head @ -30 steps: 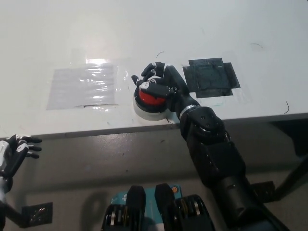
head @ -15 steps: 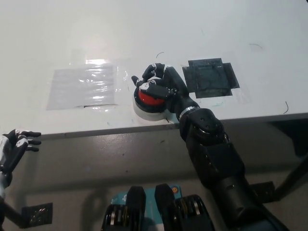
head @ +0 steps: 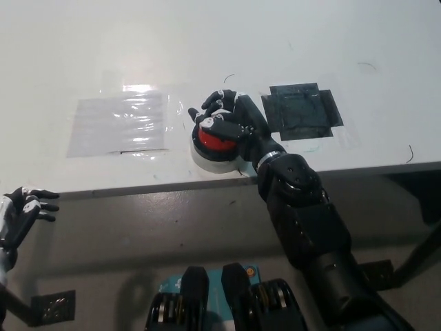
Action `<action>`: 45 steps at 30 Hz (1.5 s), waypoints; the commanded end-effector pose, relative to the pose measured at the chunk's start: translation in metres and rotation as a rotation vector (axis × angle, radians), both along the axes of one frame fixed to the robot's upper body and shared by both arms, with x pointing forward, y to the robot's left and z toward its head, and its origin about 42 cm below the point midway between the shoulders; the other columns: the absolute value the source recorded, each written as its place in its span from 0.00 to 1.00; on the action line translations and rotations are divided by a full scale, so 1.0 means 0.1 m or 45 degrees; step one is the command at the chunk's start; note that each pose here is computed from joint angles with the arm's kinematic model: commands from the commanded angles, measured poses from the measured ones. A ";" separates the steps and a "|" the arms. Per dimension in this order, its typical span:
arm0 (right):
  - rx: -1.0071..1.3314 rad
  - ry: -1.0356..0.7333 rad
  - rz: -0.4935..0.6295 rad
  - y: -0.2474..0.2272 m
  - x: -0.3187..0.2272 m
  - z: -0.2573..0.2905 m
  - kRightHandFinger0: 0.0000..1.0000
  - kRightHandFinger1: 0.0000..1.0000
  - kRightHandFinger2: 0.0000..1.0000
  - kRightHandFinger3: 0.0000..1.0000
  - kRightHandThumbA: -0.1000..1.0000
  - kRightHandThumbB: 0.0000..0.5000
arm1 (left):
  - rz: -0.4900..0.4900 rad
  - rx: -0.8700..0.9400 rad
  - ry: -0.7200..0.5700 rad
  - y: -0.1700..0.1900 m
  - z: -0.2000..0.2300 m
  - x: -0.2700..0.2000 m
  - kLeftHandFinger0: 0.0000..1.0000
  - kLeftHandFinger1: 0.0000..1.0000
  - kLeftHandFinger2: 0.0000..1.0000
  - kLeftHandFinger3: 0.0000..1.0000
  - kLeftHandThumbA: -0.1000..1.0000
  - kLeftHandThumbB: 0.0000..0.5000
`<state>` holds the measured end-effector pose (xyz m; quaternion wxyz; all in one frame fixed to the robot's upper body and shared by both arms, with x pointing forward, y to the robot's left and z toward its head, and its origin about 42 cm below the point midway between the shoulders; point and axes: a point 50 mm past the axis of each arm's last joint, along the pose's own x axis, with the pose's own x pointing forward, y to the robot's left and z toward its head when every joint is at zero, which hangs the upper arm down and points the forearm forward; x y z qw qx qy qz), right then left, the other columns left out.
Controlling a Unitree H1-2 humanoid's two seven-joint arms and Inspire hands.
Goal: The robot uses its right hand to make a fist and press the red button kept in the middle of the desk
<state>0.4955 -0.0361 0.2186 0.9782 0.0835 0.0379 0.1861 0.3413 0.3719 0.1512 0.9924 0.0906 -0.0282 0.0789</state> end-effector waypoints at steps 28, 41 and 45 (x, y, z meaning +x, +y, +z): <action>0.135 -0.418 -0.165 -1.32 0.07 1.78 0.00 0.07 0.36 0.36 0.70 0.25 | 0.021 0.033 -0.023 0.12 0.08 -0.10 0.48 0.50 0.57 0.55 0.60 0.04; 0.139 -0.454 -0.386 -2.25 -0.43 1.41 0.00 0.22 0.45 0.50 0.69 0.11 | 0.008 0.026 -0.040 0.14 0.07 -0.12 0.54 0.55 0.60 0.58 0.59 0.02; 0.119 -0.415 -0.515 -2.56 -0.63 1.17 0.00 0.22 0.45 0.51 0.68 0.10 | 0.018 0.084 -0.029 0.17 0.10 -0.10 0.53 0.53 0.59 0.59 0.64 0.05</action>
